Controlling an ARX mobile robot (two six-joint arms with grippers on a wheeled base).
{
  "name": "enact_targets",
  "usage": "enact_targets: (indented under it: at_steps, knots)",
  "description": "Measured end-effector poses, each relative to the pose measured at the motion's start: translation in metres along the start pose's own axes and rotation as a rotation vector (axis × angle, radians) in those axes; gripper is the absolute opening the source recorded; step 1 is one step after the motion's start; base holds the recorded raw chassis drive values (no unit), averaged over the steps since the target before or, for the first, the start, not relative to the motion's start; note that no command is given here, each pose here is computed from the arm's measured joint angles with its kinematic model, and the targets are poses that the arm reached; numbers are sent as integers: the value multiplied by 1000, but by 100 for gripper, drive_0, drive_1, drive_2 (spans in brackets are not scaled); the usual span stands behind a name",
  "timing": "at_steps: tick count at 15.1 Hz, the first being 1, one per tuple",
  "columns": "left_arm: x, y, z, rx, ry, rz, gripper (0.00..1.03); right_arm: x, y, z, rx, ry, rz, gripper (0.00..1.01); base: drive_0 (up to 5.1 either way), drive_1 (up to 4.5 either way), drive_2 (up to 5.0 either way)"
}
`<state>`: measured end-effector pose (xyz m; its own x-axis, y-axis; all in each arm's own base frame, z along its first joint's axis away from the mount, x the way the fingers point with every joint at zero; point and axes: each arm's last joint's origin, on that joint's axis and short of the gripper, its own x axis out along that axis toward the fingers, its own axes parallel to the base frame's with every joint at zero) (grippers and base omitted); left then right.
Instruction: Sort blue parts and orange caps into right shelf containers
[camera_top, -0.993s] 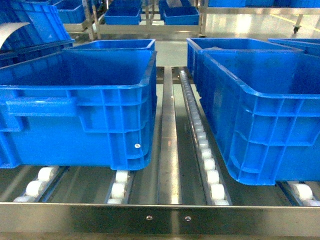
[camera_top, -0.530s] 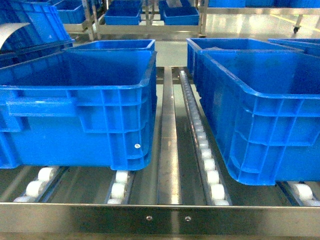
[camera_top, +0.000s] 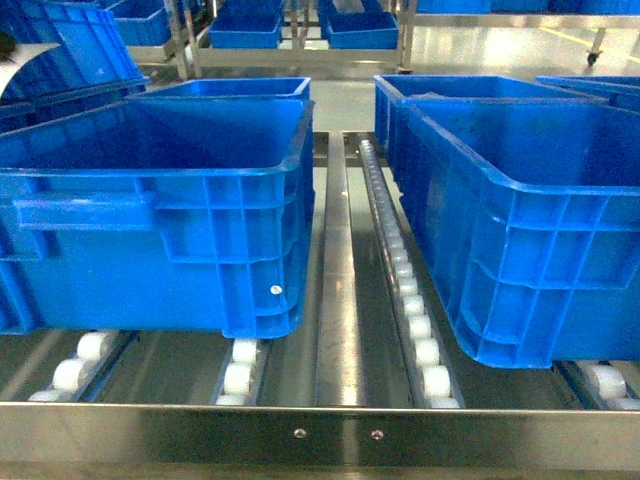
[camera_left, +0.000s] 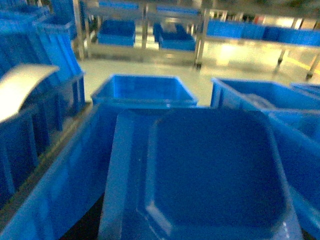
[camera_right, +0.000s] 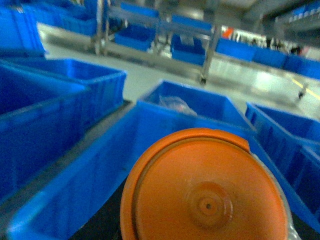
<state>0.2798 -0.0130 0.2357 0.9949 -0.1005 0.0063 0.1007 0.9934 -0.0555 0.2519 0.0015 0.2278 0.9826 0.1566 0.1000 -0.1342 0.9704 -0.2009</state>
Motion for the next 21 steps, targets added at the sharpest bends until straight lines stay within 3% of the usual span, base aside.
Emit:
enact_targets:
  at_steps: [2, 4, 6, 9, 12, 13, 14, 15, 17, 20, 21]
  knots:
    - [58, 5, -7, -26, 120, 49, 42, 60, -4, -20, -12, 127, -86, 44, 0, 0, 0]
    - [83, 12, 1, -58, 107, 79, 42, 96, -11, -22, -12, 150, -162, 44, 0, 0, 0]
    - [83, 18, 7, -72, 53, 95, 63, 104, -11, -27, -10, 149, -212, 64, 0, 0, 0]
    - [79, 25, 2, -82, 72, 87, 100, 104, -12, -26, -1, 131, -222, 100, 0, 0, 0]
    - [71, 25, 13, -80, 39, 99, 98, 102, -11, -28, -2, 170, -219, 98, 0, 0, 0]
    - [69, 22, 14, -56, -4, 102, 93, 96, -12, -26, 51, 130, -168, 88, 0, 0, 0]
    - [53, 20, 5, -9, -13, 105, 80, 75, -8, -27, 117, 114, -146, 75, 0, 0, 0]
    - [32, 17, -6, 16, -3, 103, 68, 55, -4, -27, 148, 104, -146, 63, 0, 0, 0]
    - [2, 14, -17, 38, -9, 100, 45, 25, 1, -32, 173, 108, -147, 39, 0, 0, 0]
    - [-34, 12, -35, 38, 13, 101, 13, -11, 9, -40, 181, 128, -144, 6, 0, 0, 0]
    - [-46, 11, -39, 36, 13, 101, 1, -22, 10, -40, 182, 122, -145, 2, 0, 0, 0]
